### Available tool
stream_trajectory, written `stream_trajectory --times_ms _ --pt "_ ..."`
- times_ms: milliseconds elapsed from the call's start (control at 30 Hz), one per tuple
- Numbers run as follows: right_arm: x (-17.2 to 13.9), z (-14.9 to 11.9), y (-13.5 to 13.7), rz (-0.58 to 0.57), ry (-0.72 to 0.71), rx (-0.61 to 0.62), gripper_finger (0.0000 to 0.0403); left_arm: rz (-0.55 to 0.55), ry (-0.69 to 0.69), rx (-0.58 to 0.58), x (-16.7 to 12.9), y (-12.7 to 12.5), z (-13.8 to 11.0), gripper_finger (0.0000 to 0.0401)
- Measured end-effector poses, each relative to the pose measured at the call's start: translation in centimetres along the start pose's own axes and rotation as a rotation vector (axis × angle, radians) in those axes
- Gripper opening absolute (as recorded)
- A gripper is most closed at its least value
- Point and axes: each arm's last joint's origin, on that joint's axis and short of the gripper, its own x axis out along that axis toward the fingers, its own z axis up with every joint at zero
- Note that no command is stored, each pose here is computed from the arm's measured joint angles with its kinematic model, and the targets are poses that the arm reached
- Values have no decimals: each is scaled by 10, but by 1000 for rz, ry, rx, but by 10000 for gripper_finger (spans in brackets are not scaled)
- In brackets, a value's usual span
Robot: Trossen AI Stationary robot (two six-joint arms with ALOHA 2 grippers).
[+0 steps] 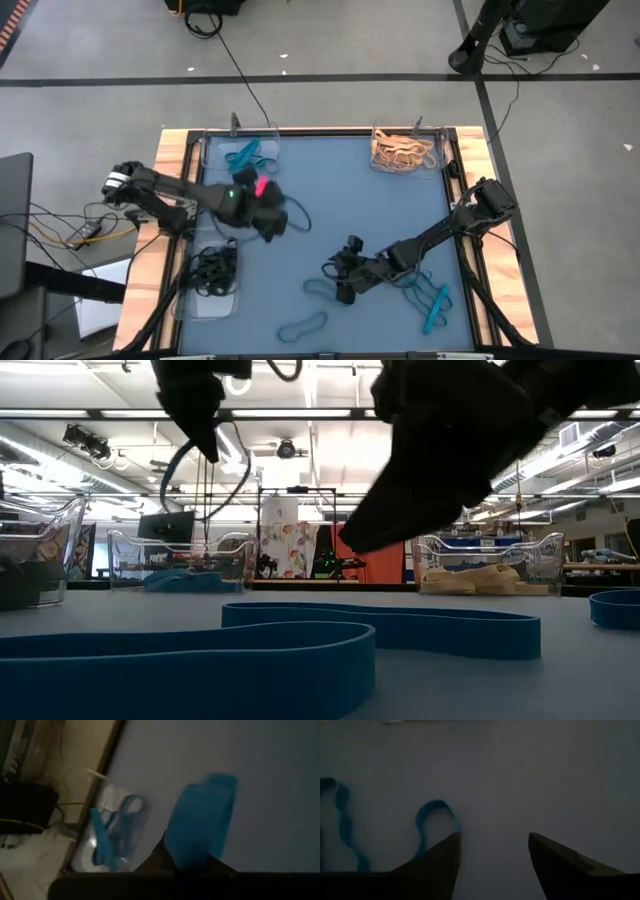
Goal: Sort rubber bands into baskets
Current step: Put the blue rubber band into the top left transparent bin
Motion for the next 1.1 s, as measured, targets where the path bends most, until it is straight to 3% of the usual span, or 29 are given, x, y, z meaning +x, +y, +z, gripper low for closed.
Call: stream_trajectory --times_ms 533,967,1100 --pt "-7 -13 10 49 -15 15 231 139 199 -169 55 131 10 0" --pt "-12 -18 18 70 -12 22 231 196 212 -306 84 183 8 13" --pt "-12 -19 18 70 -12 24 231 208 233 -294 87 191 4 15"
